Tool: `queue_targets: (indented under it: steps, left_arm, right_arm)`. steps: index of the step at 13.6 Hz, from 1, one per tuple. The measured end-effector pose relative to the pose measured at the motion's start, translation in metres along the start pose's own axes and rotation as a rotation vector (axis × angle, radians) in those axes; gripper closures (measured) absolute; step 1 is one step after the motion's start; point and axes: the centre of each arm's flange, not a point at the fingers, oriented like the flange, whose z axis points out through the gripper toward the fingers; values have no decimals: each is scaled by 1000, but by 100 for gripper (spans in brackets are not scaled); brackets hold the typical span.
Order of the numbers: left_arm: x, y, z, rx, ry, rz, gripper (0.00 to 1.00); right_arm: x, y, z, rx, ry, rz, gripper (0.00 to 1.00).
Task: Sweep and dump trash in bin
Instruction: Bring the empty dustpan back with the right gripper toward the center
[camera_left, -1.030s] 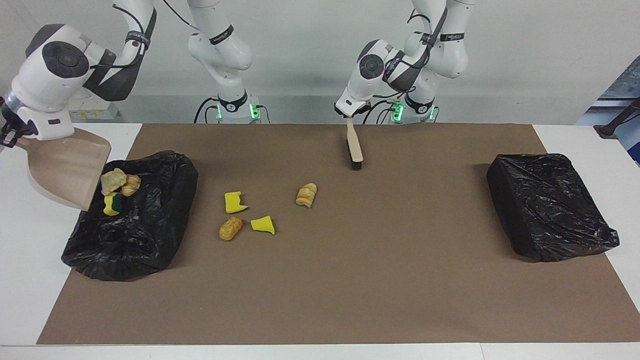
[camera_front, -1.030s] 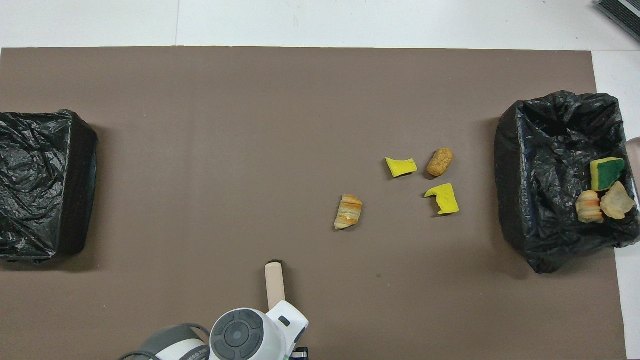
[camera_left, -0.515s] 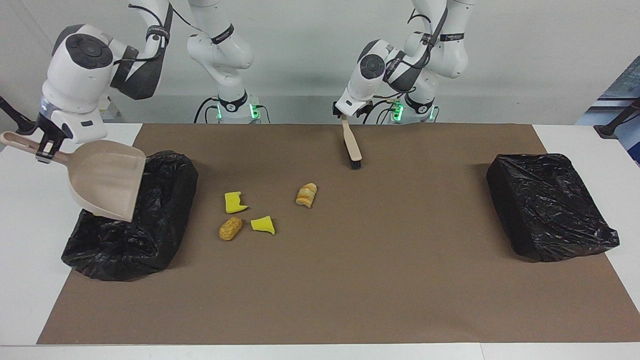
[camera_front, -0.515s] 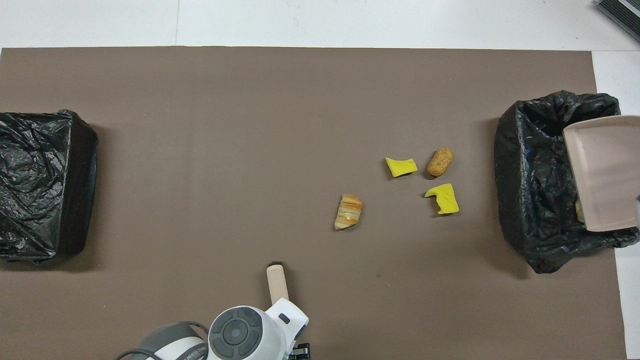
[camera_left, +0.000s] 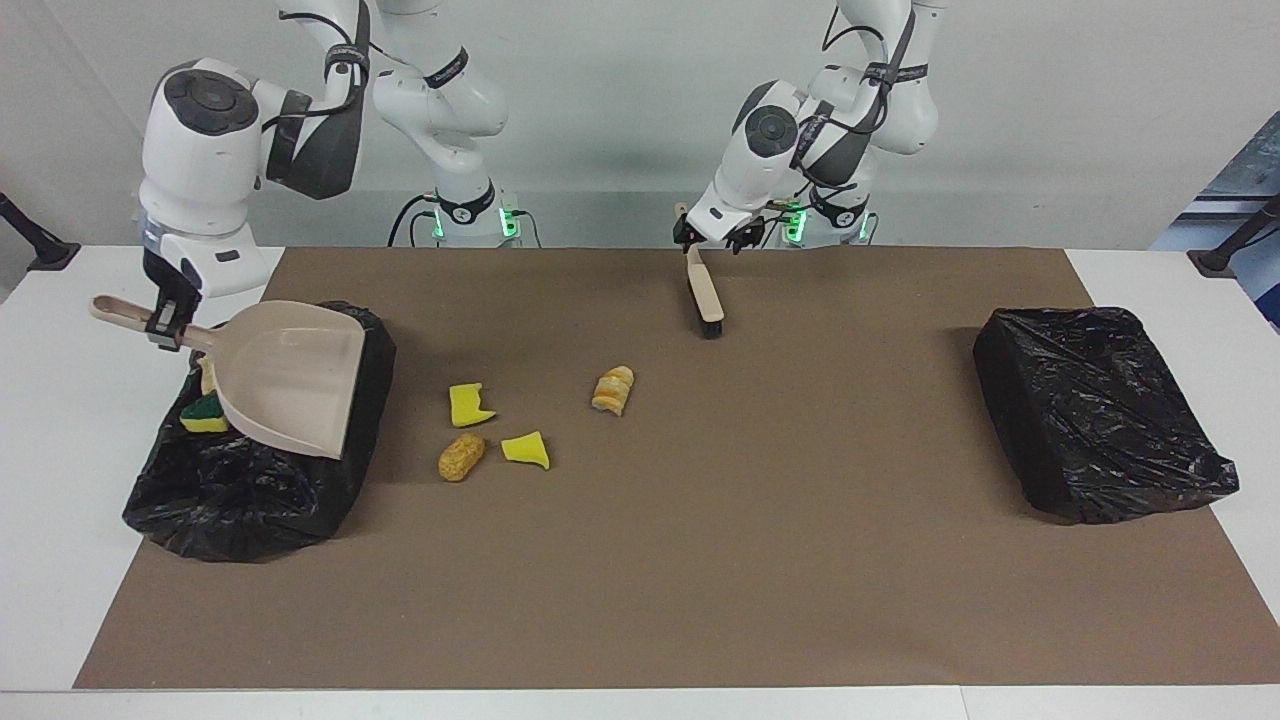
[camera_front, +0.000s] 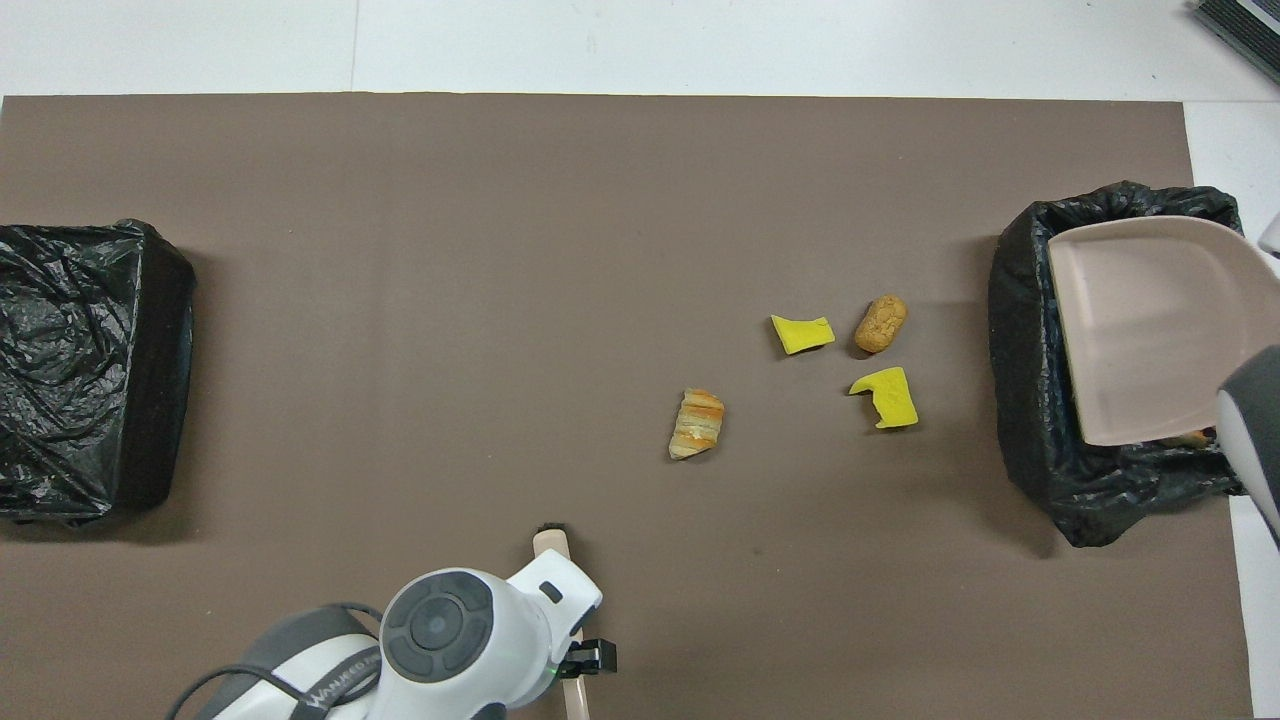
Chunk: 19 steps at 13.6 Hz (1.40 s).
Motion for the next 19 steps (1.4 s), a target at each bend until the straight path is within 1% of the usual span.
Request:
queue_targets:
  steps: [4, 6, 8, 11, 13, 14, 16, 18, 19]
  left_arm:
    - [33, -42, -68, 36, 112, 65, 0]
    - [46, -68, -98, 43, 154, 90, 0]
    - [57, -100, -135, 40, 205, 110, 0]
    - [60, -154, -198, 42, 267, 140, 0]
    - [56, -174, -230, 63, 302, 153, 0]
    - [54, -177, -242, 68, 307, 158, 0]
    - [52, -174, -266, 73, 305, 164, 0]
    - [53, -175, -287, 73, 266, 162, 0]
    - [55, -175, -294, 72, 251, 160, 0]
  right_arm:
    - [91, -16, -6, 101, 112, 282, 68]
    - [125, -26, -15, 148, 159, 413, 68]
    - [153, -36, -26, 198, 206, 533, 68]
    - [191, -52, -43, 269, 234, 746, 68]
    - [214, -60, -50, 295, 225, 857, 68]
    - [225, -64, -53, 314, 224, 905, 68]
    - [244, -64, -55, 388, 244, 984, 68]
    - [263, -63, -58, 443, 244, 1080, 68]
    - [277, -64, -63, 453, 238, 1132, 68]
